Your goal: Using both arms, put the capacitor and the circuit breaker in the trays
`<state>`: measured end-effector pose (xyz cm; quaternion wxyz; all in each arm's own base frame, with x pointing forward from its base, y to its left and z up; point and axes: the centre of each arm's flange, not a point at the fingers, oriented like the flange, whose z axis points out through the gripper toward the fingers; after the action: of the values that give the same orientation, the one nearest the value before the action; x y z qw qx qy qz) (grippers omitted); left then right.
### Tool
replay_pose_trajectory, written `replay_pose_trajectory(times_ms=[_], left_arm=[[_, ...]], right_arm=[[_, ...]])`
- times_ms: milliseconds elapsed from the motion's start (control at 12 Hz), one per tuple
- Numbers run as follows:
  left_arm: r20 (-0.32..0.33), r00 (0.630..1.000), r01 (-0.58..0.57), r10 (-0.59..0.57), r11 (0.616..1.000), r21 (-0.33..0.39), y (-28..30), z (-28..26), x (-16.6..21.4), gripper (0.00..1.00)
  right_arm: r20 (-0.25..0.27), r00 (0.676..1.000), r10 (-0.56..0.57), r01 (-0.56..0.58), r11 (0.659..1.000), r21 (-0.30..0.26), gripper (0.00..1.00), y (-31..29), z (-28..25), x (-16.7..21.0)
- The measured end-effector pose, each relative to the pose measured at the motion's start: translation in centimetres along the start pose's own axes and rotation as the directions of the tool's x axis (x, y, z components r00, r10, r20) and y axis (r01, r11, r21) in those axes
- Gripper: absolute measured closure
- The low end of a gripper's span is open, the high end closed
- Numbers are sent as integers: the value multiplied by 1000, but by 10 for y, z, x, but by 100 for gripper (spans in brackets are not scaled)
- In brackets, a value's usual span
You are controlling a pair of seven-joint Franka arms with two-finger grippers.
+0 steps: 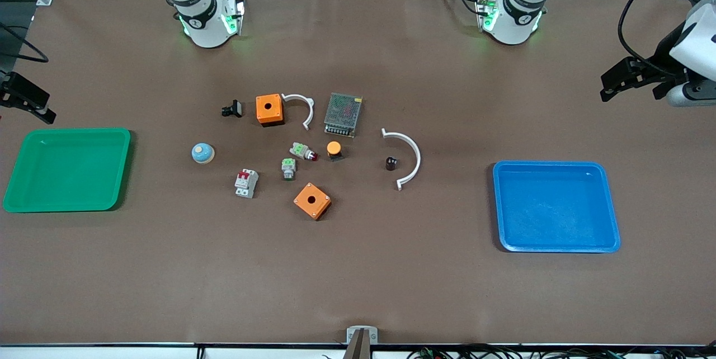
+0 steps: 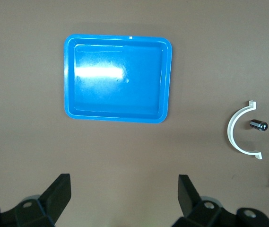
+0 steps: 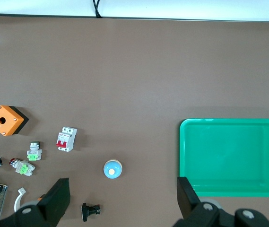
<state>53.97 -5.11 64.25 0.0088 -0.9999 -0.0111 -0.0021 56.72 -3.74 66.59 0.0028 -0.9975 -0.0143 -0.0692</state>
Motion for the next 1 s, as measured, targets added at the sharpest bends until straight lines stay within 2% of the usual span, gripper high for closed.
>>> replay_pose_trajectory(times_ms=[500, 750, 1000], left_arm=[[10, 1000, 1, -1, 1000, 1, 0, 5, 3, 0], [34, 999, -7, 7, 1000, 2, 6, 19, 12, 0], [76, 997, 9, -9, 1000, 4, 26, 64, 35, 0]], right_arm=[[25, 1000, -1, 1, 1000, 3, 0, -1, 3, -2], [135, 990, -26, 24, 1000, 18, 0, -34, 21, -9], [225, 973, -42, 39, 999, 18, 0, -101, 80, -10]])
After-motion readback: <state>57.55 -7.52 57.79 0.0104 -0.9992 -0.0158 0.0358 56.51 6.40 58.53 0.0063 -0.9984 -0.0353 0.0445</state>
